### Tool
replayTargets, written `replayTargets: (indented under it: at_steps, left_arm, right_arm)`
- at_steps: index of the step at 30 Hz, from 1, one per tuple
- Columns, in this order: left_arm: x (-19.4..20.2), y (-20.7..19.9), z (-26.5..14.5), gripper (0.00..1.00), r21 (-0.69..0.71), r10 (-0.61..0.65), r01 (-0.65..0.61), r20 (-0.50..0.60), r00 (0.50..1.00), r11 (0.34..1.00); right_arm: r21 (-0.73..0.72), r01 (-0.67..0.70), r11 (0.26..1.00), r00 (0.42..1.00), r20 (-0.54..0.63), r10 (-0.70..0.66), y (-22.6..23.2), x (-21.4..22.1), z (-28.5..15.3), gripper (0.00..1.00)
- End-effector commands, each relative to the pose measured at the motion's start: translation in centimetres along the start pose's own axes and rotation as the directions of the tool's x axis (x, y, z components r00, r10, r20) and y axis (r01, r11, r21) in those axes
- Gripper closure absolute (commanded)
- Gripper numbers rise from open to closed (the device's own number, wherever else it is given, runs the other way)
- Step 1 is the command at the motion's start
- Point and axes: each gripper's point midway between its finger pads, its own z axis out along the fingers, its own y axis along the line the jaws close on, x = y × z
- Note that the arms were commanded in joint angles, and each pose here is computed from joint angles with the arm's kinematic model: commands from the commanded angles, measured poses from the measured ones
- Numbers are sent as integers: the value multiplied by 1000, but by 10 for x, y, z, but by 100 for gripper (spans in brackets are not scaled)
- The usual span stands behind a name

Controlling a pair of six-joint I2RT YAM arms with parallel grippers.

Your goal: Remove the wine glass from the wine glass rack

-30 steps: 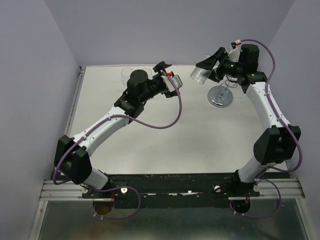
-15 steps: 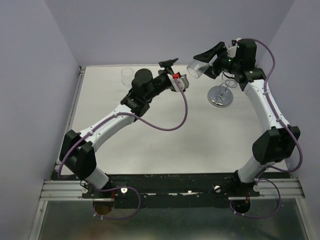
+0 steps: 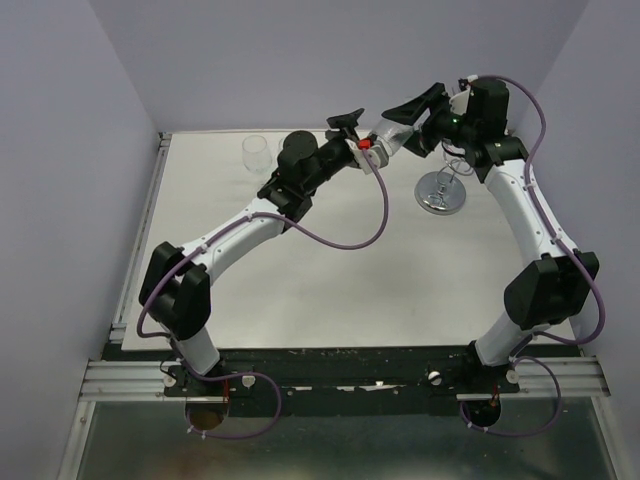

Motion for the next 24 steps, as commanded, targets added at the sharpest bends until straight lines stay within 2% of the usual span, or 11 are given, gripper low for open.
replayTargets:
  at_steps: [1, 9, 12, 17, 20, 24]
  left_arm:
    - [-15, 19, 11, 30, -64, -12, 16, 59, 998, 998]
    - [-8, 20, 16, 37, -87, -27, 31, 51, 998, 996]
    - [-7, 19, 18, 42, -99, -28, 34, 60, 998, 995]
    - [-12, 21, 21, 58, -119, -26, 36, 85, 996, 992]
    - [-17, 17, 21, 62, -110, -39, 49, 94, 995, 993]
    - [-19, 11, 18, 87, -94, -77, 85, 87, 993, 992]
  right_arm:
    - [-114, 62, 992, 998, 20, -60, 38, -4, -1, 99]
    - [-127, 75, 989, 997, 21, -73, 44, -3, 0, 99]
    - [-120, 55, 991, 998, 8, -54, 39, 1, 0, 99]
    - [-113, 34, 993, 999, -8, -35, 35, 5, 0, 99]
    - [-108, 23, 994, 1000, -11, -24, 32, 6, -1, 99]
    - [-103, -5, 995, 999, -33, 2, 27, 10, 2, 99]
